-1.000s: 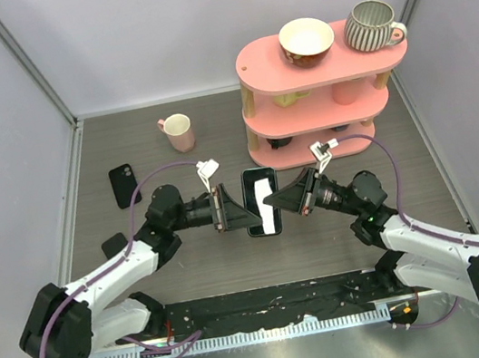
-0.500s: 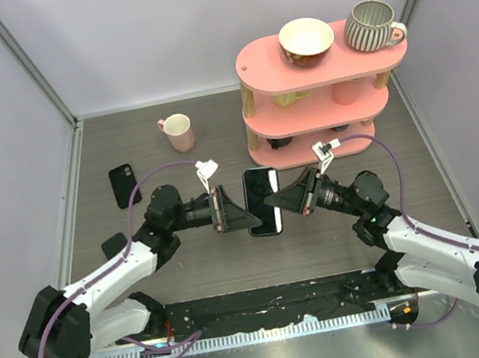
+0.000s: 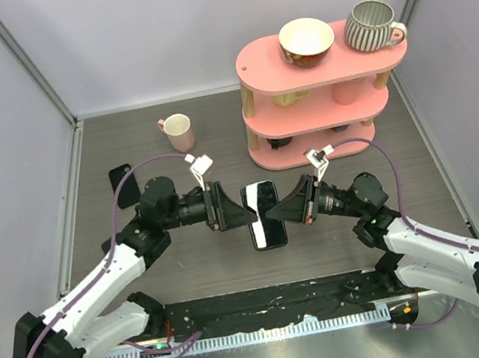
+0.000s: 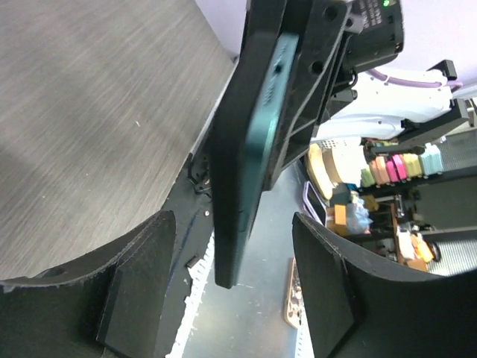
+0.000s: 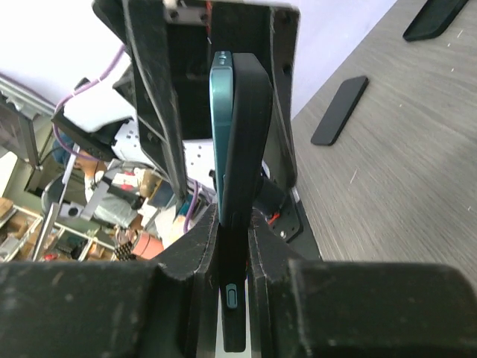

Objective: Put the phone into the phone case

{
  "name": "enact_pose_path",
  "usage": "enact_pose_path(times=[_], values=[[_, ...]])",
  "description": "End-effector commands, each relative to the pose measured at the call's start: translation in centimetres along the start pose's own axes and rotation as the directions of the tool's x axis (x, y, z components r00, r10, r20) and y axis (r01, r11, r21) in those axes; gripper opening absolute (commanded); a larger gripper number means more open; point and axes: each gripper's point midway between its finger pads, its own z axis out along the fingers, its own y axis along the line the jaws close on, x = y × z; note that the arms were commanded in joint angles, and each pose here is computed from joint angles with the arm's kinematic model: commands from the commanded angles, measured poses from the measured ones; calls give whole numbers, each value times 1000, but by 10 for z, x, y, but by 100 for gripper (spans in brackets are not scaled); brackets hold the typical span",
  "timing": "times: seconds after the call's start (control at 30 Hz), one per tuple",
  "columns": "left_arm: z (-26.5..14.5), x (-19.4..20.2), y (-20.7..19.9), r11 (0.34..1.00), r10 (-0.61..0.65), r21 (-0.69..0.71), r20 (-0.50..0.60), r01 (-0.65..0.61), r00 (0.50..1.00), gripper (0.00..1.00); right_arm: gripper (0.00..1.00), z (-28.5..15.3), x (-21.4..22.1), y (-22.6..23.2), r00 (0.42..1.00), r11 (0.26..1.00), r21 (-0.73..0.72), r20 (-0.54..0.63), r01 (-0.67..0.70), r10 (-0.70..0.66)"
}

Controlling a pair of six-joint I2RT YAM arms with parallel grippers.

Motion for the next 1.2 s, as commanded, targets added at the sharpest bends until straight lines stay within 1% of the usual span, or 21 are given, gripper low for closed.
enact_pose_path(times=[0.0, 0.03, 0.13, 0.2, 0.23, 0.33, 0.4, 0.53, 0.67, 0.73, 0.77, 0.83, 0.9, 1.03, 1.1, 1.17], values=[[-15, -13, -5, 988, 119, -101, 30, -115, 992, 69, 2, -7, 3, 27, 991, 984, -116, -14, 132, -134], [-17, -15, -9, 987, 132, -99, 32, -129, 991, 69, 1, -7, 6, 21, 992, 988, -95, -31, 121, -125], [-24, -25, -27, 975, 199, -100, 21, -196, 980, 69, 1, -8, 9, 18, 990, 987, -89, -40, 131, -135], [-28, -23, -23, 966, 218, -141, -5, -217, 976, 69, 1, -8, 10, 19, 990, 987, -95, -49, 129, -134], [-30, -29, -25, 959, 238, -162, 7, -234, 971, 69, 1, -8, 10, 20, 989, 986, -101, -49, 134, -140], [-35, -29, -24, 949, 262, -185, 7, -256, 965, 68, 1, -11, 12, 27, 985, 979, -135, -52, 155, -163], [-36, -29, -32, 955, 262, -149, 18, -256, 965, 68, 1, -13, 14, 32, 982, 972, -161, -50, 172, -182], [-32, -22, -48, 969, 245, -41, -4, -245, 970, 67, 1, -20, 14, 42, 970, 951, -197, -9, 237, -243], [-28, -19, -55, 971, 240, 28, -30, -239, 970, 65, 1, -29, 13, 55, 941, 913, -233, 44, 336, -335], [-27, -14, -58, 971, 232, 67, -44, -229, 972, 64, 2, -37, 13, 66, 918, 879, -266, 98, 396, -384], [-26, -17, -63, 970, 229, 91, -29, -225, 973, 64, 1, -39, 10, 68, 912, 873, -265, 133, 410, -388], [-24, -16, -66, 969, 221, 122, -37, -215, 975, 64, 1, -45, 10, 73, 896, 855, -273, 184, 441, -404], [-24, -17, -69, 967, 219, 138, -35, -212, 975, 64, 1, -46, 8, 70, 891, 856, -257, 203, 448, -406], [-23, -19, -73, 960, 232, 166, -17, -226, 973, 63, 1, -40, 12, 62, 912, 879, -248, 148, 408, -381], [-22, -25, -68, 961, 242, 132, 7, -241, 970, 60, 1, -35, 10, 56, 922, 893, -232, 128, 386, -366], [-23, -36, -52, 974, 220, 54, 44, -222, 975, 60, 1, -26, 8, 43, 941, 923, -184, 91, 339, -327]])
